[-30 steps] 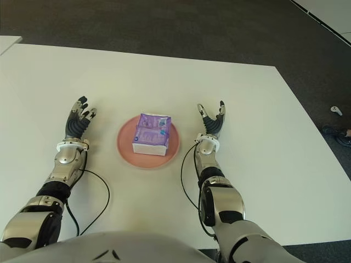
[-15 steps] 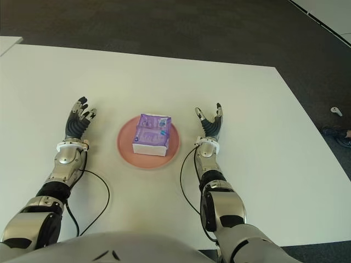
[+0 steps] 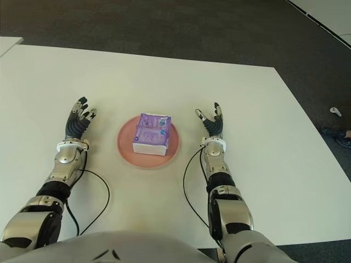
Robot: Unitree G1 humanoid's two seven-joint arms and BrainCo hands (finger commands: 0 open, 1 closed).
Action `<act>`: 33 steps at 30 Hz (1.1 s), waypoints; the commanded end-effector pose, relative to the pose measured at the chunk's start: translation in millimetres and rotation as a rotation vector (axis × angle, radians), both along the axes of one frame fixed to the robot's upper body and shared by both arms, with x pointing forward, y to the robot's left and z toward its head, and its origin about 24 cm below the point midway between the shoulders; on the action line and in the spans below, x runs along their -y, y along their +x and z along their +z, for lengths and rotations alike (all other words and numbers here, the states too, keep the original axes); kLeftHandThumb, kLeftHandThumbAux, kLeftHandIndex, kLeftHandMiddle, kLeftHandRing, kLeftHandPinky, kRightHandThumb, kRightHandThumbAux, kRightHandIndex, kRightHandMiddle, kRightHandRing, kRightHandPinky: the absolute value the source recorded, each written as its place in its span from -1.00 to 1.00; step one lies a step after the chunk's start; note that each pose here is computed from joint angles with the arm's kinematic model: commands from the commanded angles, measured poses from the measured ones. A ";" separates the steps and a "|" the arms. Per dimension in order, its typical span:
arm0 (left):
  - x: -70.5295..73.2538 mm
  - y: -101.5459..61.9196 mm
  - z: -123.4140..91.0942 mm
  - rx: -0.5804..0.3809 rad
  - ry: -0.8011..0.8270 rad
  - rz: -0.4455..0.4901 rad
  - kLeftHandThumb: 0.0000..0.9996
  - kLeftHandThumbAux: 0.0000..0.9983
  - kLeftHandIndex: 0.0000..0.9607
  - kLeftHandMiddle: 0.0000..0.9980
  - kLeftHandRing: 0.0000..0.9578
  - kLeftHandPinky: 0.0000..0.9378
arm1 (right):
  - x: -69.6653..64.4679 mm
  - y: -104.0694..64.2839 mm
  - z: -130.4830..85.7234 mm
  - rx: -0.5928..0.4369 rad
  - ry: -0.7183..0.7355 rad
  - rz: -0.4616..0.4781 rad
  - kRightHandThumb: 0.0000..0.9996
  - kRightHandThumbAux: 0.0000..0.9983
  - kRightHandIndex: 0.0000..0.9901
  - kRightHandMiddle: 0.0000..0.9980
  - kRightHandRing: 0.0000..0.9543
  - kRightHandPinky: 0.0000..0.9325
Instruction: Put the tissue paper into the plate.
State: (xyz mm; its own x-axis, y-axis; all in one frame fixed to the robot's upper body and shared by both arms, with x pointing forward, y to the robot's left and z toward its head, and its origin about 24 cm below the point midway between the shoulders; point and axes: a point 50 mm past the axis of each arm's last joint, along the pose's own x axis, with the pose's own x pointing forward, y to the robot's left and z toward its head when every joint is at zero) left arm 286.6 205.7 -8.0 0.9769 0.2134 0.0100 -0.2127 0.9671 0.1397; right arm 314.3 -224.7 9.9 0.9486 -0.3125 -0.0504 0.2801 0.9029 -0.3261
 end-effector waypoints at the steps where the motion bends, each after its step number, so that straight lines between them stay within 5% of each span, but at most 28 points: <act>1: 0.2 -5.9 -11.0 -0.059 -0.005 -0.002 -0.59 0.24 -0.87 -0.91 -0.91 -0.83 | -3.4 -11.8 -20.0 -0.120 0.034 0.042 -0.83 0.09 -1.00 -1.00 -1.00 -1.00; 20: -0.4 -5.0 -11.1 -0.058 -0.019 0.004 -0.59 0.28 -0.89 -0.92 -0.90 -0.80 | -11.8 -12.4 -19.3 -0.080 0.100 0.152 -0.83 0.09 -1.00 -1.00 -1.00 -1.00; 33: 4.7 0.0 -8.3 -0.056 -0.013 -0.011 -0.62 0.21 -0.89 -0.92 -0.93 -0.86 | -29.4 -8.4 -16.6 0.030 0.264 0.176 -0.81 0.18 -1.00 -1.00 -1.00 -1.00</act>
